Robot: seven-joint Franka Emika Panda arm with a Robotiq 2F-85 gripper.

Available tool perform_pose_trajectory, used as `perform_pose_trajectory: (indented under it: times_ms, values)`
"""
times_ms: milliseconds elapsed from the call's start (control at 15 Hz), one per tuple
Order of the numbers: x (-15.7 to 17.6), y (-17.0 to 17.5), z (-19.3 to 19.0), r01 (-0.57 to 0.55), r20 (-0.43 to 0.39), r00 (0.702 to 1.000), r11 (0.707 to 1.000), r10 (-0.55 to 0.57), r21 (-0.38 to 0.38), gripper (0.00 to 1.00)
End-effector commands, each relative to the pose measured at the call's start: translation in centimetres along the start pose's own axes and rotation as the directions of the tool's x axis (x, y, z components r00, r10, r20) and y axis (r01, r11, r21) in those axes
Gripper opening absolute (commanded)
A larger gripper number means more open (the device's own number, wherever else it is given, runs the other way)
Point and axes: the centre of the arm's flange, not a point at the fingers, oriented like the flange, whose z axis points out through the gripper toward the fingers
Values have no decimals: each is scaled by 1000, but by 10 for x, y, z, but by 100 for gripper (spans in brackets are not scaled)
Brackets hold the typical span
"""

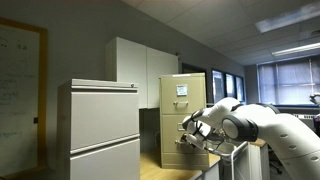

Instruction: Open the bottom drawer of the file cabinet on the right fully

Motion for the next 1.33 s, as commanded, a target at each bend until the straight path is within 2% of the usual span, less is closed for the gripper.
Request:
perform_pose_trajectory:
  times_ms: [0, 267, 667, 800, 1000, 1067, 1133, 1267]
  values:
    - [-46, -35, -47, 110, 85, 990, 994, -109, -10, 1]
    - [-62, -19, -37, 97, 100, 990, 995, -96, 0, 1]
    - [-64, 1, -37, 73, 117, 990, 997, -73, 1, 1]
    - [-67, 14, -30, 30, 133, 990, 999, -34, 34, 1]
    - [-68, 26, -33, 27, 118, 992, 995, -38, 93, 1]
    - [-70, 31, -35, -156, -42, 987, 988, 156, 6, 1]
    - [-75, 34, -39, -201, -69, 977, 979, 202, 20, 1]
    - [-89, 36, -46, -295, -175, 939, 955, 296, 32, 1]
